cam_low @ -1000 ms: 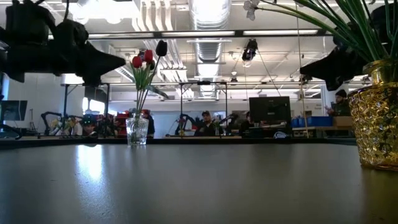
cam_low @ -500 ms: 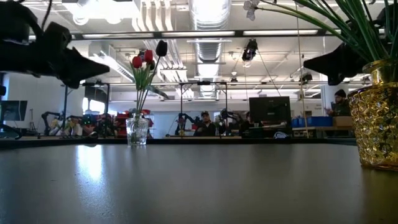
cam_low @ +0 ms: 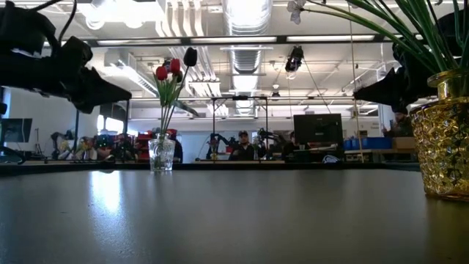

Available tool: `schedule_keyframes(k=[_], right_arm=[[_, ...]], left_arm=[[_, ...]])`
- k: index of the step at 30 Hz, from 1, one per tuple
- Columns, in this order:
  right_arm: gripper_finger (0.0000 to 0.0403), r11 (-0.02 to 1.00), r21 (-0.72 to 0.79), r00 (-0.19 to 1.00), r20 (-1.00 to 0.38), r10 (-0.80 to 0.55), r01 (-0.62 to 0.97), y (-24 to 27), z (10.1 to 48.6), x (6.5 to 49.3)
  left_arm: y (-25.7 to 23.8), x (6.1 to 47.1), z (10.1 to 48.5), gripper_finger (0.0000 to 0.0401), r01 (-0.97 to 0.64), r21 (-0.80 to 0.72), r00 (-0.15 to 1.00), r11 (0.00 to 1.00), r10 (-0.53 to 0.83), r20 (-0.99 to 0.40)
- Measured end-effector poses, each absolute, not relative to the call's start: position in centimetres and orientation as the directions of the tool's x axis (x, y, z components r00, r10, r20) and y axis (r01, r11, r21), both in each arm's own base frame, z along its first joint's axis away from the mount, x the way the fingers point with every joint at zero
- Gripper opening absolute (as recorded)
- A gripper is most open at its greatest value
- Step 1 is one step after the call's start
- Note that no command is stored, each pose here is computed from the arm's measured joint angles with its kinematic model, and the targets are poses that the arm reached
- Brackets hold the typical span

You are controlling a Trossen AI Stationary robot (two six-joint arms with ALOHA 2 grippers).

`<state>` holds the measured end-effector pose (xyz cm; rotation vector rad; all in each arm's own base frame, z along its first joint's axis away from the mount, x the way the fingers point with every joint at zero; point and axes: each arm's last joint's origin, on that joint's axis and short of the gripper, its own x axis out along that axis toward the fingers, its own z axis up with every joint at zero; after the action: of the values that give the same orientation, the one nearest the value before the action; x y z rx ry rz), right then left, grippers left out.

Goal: Sort flowers into vase by color
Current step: Return to Home Position

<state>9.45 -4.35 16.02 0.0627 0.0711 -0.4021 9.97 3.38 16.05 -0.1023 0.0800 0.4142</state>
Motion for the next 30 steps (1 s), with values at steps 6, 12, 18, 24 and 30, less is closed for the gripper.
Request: schedule_keyframes(k=[6, 12, 18, 24, 30], right_arm=[[0.0009, 0.917, 0.056, 0.916, -0.091, -0.39, 0.396, -4.39, 15.94, 9.5], [0.0009, 0.917, 0.056, 0.916, -0.093, -0.39, 0.396, -4.39, 15.92, 9.51], [0.0009, 0.917, 0.055, 0.916, -0.092, -0.39, 0.396, -4.39, 15.93, 9.51], [0.0009, 0.917, 0.055, 0.916, -0.091, -0.39, 0.396, -4.39, 15.93, 9.51], [0.0009, 0.917, 0.055, 0.916, -0.09, -0.39, 0.395, -4.39, 15.93, 9.51]], left_arm=[[3.46, 10.22, 15.64, 0.0, -0.408, -0.07, 0.907, 0.91, 0.395, -0.146], [3.51, 10.38, 15.39, 0.0, -0.41, -0.067, 0.902, 0.91, 0.394, -0.174], [3.54, 10.48, 15.23, 0.0, -0.411, -0.064, 0.899, 0.909, 0.393, -0.194], [3.56, 10.56, 15.12, 0.0, -0.412, -0.062, 0.897, 0.909, 0.392, -0.206], [3.58, 10.61, 15.03, 0.0, -0.412, -0.061, 0.895, 0.909, 0.391, -0.216]])
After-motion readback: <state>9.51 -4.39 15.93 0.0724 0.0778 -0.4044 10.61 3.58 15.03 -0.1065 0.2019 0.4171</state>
